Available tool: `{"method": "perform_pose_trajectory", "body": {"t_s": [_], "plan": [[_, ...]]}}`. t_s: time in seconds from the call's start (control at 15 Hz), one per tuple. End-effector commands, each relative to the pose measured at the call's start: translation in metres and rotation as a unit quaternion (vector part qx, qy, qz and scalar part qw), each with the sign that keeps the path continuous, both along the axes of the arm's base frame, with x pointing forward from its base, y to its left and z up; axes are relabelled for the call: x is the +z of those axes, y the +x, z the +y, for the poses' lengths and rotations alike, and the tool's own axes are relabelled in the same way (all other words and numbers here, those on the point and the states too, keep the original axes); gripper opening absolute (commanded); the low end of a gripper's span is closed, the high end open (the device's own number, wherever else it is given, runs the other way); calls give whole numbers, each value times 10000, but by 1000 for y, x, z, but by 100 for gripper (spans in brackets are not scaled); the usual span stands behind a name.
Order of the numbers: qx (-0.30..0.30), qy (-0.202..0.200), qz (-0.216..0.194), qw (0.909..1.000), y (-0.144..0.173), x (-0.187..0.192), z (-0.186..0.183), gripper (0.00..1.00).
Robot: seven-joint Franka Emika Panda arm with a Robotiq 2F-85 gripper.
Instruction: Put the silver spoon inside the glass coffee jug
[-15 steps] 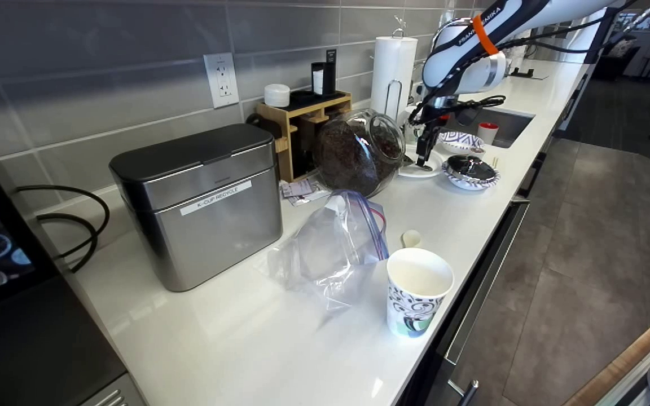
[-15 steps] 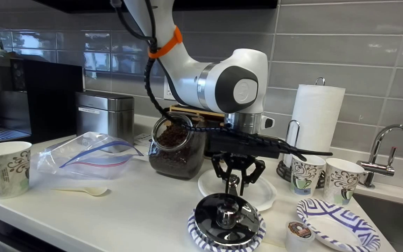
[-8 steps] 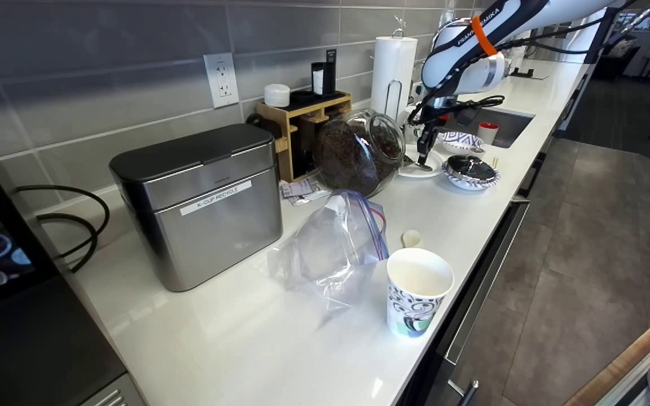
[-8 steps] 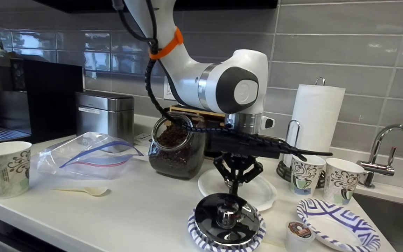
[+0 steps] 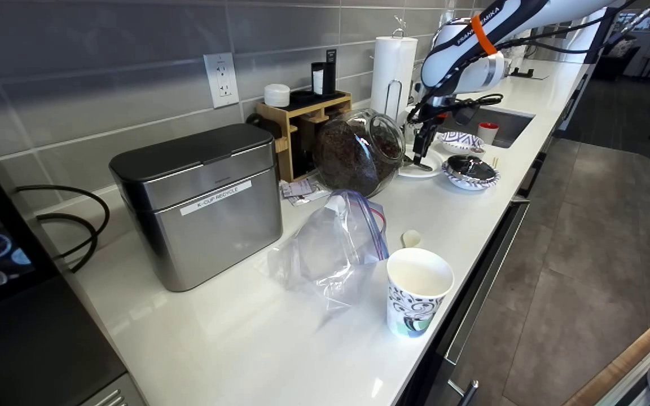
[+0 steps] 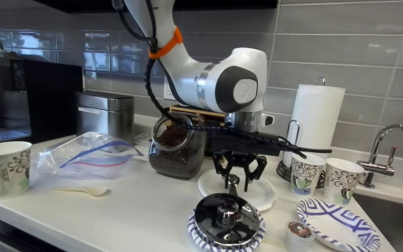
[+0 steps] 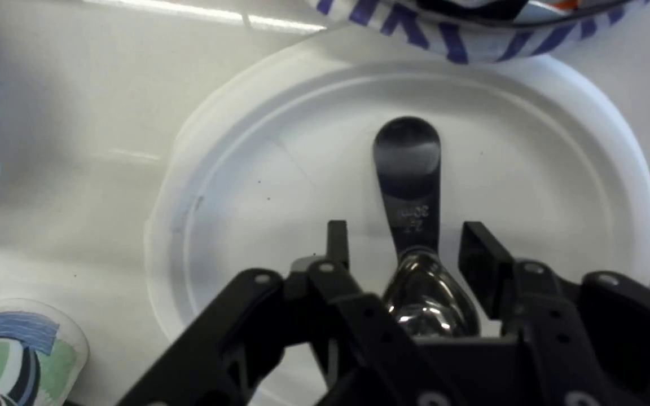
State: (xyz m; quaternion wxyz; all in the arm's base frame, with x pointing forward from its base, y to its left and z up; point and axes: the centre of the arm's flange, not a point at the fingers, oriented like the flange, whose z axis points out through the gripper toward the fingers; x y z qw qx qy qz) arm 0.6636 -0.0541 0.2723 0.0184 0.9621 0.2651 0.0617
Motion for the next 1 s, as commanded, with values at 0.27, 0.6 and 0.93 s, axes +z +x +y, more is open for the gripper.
{"method": "perform_pose_trajectory", "body": {"t_s": [0.27,0.6,0.93], "plan": [[162,158,-252,9994,14,-11,11,100],[222,89,-169,9996,14,-15,13,86],[246,68,-109,9996,13,-16,11,46]]}}
